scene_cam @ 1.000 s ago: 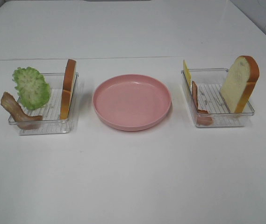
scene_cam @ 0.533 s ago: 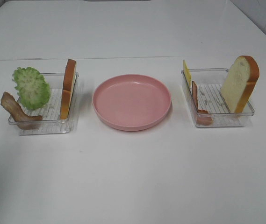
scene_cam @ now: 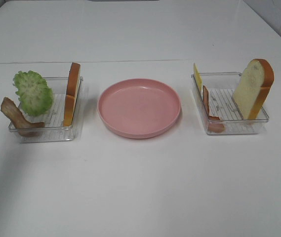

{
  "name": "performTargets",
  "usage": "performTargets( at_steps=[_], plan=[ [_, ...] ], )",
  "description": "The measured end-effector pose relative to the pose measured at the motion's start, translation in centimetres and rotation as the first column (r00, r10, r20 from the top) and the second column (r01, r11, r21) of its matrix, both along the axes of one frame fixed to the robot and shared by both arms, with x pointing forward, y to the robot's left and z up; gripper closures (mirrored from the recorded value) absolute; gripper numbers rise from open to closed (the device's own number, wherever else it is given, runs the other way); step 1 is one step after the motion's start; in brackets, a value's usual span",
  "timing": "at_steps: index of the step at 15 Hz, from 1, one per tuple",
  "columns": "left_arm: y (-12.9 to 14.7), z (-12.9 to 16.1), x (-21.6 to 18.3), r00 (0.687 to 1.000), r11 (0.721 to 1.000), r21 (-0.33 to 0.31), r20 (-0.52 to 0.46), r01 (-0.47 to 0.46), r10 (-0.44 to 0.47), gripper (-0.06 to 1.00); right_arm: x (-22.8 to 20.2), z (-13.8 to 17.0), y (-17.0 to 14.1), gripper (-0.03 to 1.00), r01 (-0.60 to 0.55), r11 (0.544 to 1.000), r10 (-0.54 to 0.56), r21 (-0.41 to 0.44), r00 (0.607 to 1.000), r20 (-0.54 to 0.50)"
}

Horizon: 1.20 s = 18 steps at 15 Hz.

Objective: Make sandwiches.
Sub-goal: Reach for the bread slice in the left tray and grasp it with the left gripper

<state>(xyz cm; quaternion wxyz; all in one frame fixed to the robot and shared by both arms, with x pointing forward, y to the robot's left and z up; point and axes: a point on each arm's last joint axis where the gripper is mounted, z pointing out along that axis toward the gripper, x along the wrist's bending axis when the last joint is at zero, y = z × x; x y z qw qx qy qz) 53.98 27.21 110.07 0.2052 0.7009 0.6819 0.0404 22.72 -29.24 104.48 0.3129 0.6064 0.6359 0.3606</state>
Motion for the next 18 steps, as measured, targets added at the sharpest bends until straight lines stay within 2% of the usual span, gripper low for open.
performTargets(
  at_steps=[2,5,10,18],
  plan=[
    [-1.6,-0.9,2.5,0.999,0.999,0.030,-0.042,0.023,-0.022,0.14,0.0,0.0,0.0,0.22,0.000,1.000,0.000,0.000,1.000,0.000],
    [-4.7,-1.5,5.3,0.997,0.990,0.135,-0.070,0.049,-0.039,0.14,0.0,0.0,0.0,0.22,0.000,1.000,0.000,0.000,1.000,0.000],
    [-9.0,-2.3,7.8,0.998,0.988,0.150,-0.055,0.045,-0.037,0.17,0.0,0.0,0.0,0.22,0.000,1.000,0.000,0.000,1.000,0.000],
    [-14.0,-7.0,12.0,0.994,0.987,0.154,-0.102,0.043,-0.028,0.18,0.0,0.0,0.0,0.22,-0.002,1.000,0.002,0.003,1.000,0.000]
  ],
)
